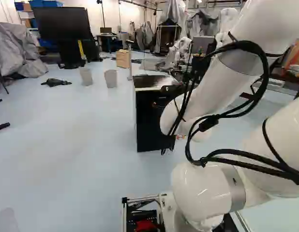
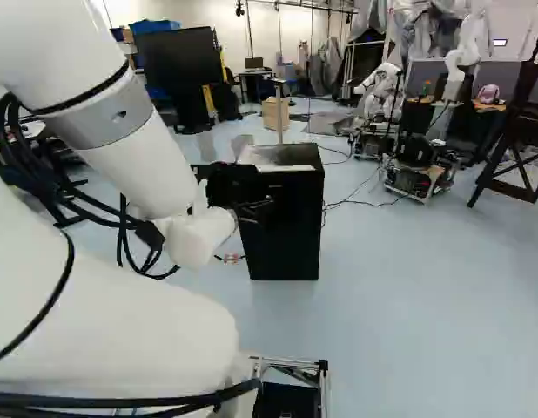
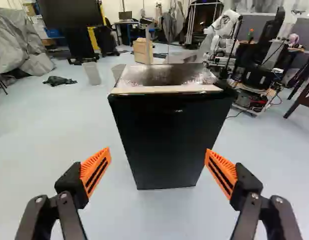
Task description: Grab a drink from the fridge
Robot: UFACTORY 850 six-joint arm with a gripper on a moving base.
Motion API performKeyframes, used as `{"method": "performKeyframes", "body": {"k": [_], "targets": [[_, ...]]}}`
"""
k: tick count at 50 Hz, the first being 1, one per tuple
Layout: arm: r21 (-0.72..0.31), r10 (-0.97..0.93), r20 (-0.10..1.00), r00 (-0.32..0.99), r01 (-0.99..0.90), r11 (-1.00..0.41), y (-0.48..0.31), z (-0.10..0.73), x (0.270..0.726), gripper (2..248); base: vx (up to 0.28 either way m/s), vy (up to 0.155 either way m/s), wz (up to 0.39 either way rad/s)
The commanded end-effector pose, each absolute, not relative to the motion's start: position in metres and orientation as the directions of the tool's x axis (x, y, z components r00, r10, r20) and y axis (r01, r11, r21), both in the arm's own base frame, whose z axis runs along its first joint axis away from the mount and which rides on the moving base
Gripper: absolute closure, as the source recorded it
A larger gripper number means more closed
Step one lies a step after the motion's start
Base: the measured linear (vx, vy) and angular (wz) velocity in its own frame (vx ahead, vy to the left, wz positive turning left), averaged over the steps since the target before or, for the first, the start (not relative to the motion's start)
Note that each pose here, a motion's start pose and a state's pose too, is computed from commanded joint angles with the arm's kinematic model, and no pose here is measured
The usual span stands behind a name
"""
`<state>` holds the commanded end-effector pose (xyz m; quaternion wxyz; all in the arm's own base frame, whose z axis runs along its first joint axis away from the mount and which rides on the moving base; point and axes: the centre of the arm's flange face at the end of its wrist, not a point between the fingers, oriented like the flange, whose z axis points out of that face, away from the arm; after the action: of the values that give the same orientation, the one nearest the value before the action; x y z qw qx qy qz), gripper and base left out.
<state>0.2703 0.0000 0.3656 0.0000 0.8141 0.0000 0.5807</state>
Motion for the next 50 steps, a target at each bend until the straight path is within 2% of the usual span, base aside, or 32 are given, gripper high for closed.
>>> {"method": "performKeyframes", "body": {"k": [26, 50], "targets": [[0.000, 0.000, 0.946, 0.326, 0.000, -1.000, 0.0000, 0.3656, 0.2703, 3, 0.011, 0.002, -0.012], [0.000, 0.000, 0.946, 0.326, 0.000, -1.000, 0.0000, 0.3656, 0.2703, 3, 0.044, 0.043, -0.016]]}}
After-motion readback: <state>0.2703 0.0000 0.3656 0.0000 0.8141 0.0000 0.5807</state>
